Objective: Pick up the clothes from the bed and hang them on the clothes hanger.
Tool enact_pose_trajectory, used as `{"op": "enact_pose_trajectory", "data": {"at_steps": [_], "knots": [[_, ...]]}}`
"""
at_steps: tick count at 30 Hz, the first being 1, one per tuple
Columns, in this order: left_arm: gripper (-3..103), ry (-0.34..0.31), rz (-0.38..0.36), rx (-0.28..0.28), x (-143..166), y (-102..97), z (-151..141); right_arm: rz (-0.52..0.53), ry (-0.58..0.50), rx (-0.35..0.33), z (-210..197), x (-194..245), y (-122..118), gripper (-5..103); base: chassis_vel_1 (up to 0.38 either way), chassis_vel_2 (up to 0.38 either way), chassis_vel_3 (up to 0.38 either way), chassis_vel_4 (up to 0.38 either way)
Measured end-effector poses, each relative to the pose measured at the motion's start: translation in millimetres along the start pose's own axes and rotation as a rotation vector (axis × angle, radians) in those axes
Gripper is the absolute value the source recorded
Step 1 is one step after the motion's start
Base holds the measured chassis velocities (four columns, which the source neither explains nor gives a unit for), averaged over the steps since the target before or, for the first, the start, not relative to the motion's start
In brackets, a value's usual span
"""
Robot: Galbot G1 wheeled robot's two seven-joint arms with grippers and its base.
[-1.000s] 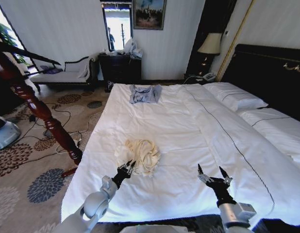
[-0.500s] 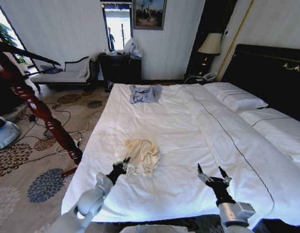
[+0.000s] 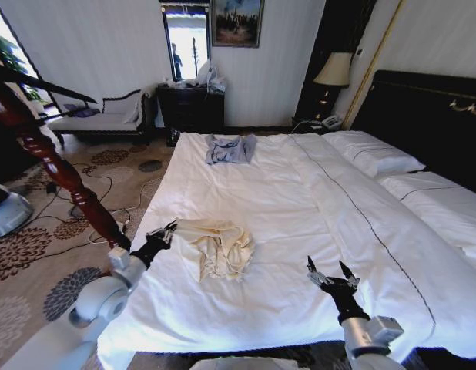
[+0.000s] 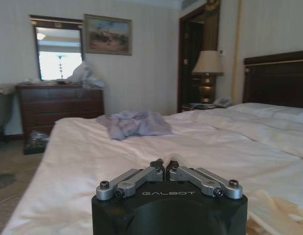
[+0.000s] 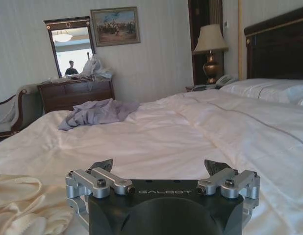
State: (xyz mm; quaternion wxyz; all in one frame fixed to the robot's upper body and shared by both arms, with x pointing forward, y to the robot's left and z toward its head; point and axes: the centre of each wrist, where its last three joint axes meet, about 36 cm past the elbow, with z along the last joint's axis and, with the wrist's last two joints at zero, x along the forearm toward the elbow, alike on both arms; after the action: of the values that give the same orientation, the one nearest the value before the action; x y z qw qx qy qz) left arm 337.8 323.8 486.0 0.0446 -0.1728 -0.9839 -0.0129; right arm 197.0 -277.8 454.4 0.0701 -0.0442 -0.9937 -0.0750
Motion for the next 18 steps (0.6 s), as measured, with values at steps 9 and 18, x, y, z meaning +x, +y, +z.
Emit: {"op": "enact_pose_trajectory", "data": {"at_steps": [9, 18], "knots": [[1, 0.050, -0.110, 0.063, 27, -0.4, 36, -0.050, 0.084, 0.042, 14, 10, 1, 100, 0.000, 0.000, 0.000, 0.000], [1, 0.115, -0.113, 0.076, 49, -26.1, 73, -0.112, 0.146, 0.114, 35, 22, 11, 100, 0.000, 0.000, 0.000, 0.000]]}}
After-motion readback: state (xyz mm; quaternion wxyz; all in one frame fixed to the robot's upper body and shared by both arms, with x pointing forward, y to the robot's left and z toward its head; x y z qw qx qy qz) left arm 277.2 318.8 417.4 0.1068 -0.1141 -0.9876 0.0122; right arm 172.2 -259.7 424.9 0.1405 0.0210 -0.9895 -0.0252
